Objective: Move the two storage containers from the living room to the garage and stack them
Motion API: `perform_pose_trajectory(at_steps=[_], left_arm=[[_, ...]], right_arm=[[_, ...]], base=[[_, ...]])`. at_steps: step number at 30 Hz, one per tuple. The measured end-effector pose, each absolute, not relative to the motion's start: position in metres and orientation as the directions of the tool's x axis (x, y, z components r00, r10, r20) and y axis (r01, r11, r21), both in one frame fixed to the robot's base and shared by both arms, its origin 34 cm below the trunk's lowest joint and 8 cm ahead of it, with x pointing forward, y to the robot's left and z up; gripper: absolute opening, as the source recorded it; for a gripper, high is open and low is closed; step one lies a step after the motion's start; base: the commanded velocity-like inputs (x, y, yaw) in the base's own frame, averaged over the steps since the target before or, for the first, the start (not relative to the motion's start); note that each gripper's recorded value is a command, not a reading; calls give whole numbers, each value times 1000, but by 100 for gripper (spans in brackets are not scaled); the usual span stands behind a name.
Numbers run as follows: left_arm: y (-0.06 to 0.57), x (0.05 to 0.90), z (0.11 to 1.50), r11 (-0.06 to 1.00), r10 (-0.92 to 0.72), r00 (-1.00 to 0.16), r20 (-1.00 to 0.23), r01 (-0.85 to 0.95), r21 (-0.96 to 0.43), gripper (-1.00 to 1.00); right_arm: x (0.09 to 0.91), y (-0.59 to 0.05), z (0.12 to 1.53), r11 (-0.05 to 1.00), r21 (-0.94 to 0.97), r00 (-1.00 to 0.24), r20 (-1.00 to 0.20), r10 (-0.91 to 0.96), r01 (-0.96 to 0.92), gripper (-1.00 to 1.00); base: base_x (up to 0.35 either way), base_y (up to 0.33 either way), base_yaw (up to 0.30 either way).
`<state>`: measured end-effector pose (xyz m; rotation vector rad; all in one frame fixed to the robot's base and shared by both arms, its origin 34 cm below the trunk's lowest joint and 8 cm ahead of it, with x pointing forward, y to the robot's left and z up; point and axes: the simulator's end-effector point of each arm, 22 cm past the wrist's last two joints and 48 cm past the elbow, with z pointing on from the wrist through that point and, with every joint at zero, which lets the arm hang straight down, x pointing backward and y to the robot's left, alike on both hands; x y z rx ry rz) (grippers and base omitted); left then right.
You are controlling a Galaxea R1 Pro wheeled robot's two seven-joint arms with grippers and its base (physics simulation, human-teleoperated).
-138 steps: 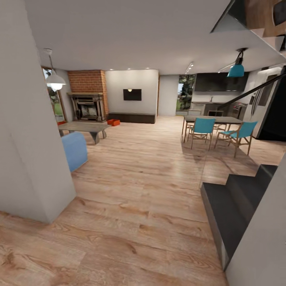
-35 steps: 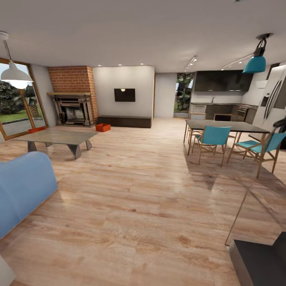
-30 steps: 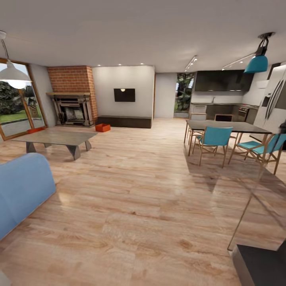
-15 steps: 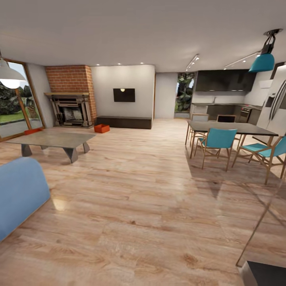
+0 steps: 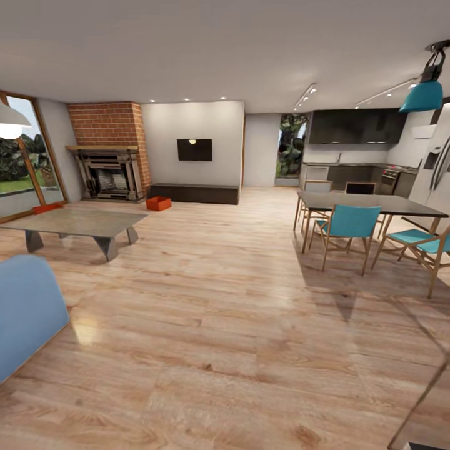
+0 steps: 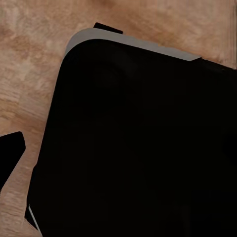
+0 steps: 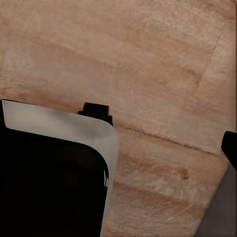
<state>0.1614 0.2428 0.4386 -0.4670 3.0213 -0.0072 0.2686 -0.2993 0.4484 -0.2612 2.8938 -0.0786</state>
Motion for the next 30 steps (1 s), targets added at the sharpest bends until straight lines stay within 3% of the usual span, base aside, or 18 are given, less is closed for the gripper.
perform_pose_trajectory(at_steps=[30], left_arm=[[242,162,439,954,-299,-951,-84,-298,-19,100]], right_arm=[[269,-297,448,984,-70,-957,-229,-176,-165,100]], base=[[323,0,0]])
